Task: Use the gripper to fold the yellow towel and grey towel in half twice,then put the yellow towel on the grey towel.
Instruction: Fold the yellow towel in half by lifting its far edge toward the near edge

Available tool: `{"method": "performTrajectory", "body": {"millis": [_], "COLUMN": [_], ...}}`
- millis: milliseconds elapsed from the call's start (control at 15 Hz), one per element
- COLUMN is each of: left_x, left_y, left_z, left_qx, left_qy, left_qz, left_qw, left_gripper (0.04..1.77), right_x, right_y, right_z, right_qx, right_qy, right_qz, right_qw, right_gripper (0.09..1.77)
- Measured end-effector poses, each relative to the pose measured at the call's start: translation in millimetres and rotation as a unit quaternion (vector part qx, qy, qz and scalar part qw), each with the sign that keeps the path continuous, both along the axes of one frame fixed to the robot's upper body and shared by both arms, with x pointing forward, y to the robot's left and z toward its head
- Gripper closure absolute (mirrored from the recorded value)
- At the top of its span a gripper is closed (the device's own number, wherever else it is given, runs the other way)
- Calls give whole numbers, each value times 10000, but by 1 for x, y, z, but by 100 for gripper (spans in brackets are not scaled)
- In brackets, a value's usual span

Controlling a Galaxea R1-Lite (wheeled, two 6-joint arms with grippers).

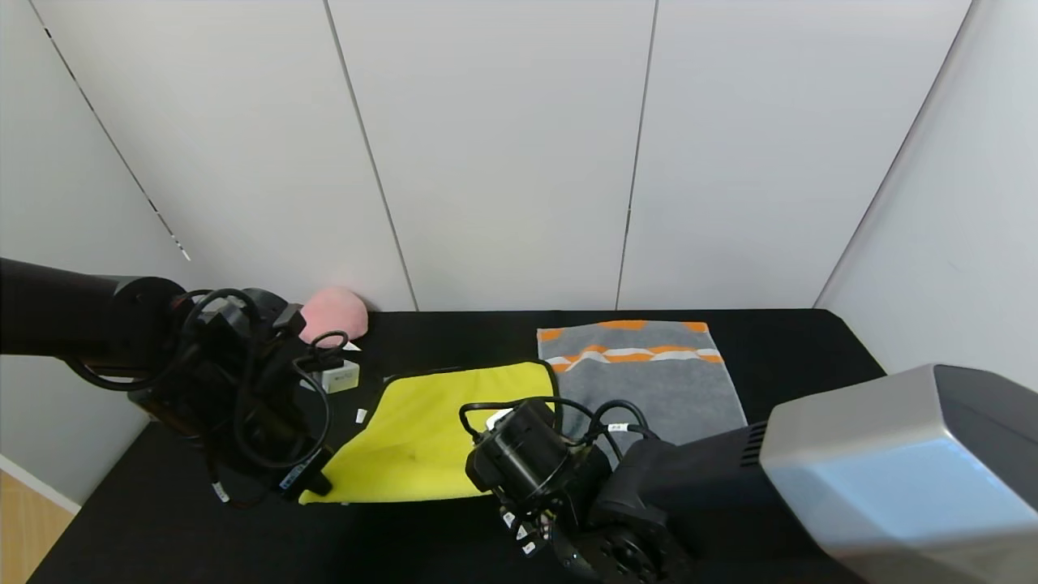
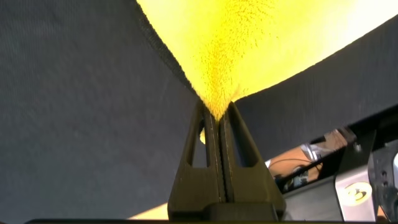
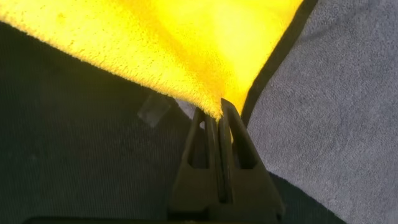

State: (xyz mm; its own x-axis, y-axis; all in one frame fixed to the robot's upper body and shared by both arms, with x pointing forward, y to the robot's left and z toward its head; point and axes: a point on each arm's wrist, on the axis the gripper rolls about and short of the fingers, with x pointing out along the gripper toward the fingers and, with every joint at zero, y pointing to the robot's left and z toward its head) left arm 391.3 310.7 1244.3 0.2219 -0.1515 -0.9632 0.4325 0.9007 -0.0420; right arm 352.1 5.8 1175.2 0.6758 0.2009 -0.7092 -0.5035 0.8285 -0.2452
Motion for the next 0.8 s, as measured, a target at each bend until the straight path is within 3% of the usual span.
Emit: {"method": "performTrajectory", "body": {"millis": [467, 800], "left_x": [-42, -59], "left_y": [3, 3], "left_z": [14, 22], "left_qx": [-181, -391], "left_qy": [-75, -189], "left_qz": [-41, -80], "left_qw": [9998, 9990], "left_gripper": [170, 170], "right_x": [-16, -17], "right_y": [-13, -12], "right_z": [18, 37], "right_qx": [118, 377], "right_qy": [364, 179], "right_qz": [314, 307], "right_qw": [9988, 9987], "right_gripper": [174, 174]}}
